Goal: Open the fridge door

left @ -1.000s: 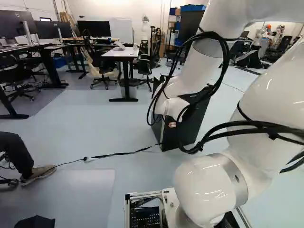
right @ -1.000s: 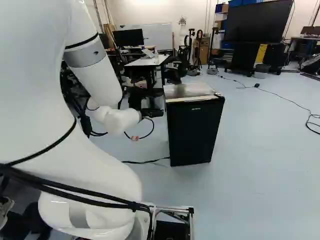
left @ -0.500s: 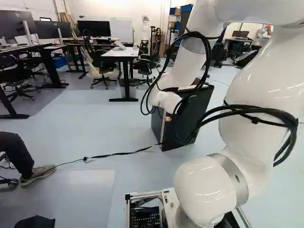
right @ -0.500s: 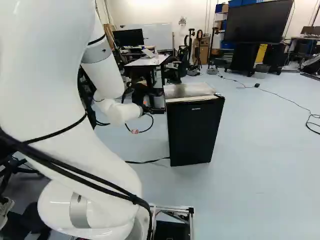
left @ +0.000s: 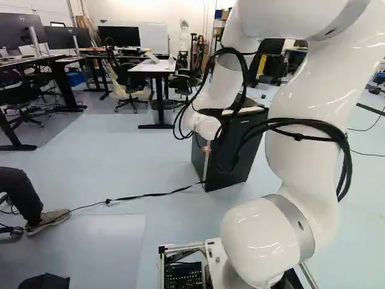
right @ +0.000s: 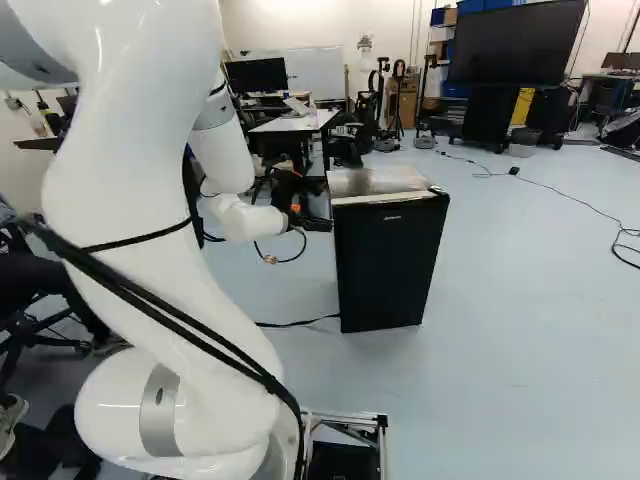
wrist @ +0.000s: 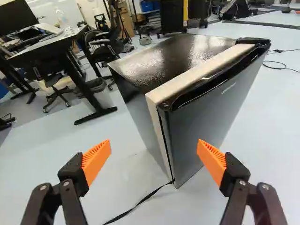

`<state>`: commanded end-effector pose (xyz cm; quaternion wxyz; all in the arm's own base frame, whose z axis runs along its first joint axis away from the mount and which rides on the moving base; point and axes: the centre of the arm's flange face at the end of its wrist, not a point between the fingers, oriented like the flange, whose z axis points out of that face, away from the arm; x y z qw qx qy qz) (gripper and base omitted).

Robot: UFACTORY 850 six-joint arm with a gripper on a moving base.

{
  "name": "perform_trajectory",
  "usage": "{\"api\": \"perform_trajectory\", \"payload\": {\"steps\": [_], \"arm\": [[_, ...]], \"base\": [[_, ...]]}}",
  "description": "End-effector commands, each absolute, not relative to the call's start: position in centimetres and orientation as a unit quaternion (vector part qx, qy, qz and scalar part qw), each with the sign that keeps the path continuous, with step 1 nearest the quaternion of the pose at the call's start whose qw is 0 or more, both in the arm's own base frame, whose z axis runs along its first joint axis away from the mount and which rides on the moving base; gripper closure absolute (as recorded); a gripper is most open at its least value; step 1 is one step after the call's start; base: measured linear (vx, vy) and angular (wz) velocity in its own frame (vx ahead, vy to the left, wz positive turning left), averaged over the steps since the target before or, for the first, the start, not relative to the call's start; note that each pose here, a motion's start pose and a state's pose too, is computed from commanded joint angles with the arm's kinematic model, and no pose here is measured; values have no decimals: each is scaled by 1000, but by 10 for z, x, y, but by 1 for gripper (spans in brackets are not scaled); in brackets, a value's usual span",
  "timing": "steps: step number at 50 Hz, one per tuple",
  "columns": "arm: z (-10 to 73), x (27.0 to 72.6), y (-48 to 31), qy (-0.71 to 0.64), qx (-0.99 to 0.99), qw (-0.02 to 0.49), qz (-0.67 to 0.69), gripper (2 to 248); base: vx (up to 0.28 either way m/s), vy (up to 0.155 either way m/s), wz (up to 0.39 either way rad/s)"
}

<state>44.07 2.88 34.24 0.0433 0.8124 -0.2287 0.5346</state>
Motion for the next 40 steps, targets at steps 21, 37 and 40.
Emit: {"api": "perform_trajectory", "payload": {"steps": [21,37,40], "arm": [[316,457,25,-284,809,70,510,3],[297,472,21,-317,796,94,507,3],[294,475,20,-322,793,98,507,3]], "base": [[0,0,0],[0,0,0],[0,0,0]]}}
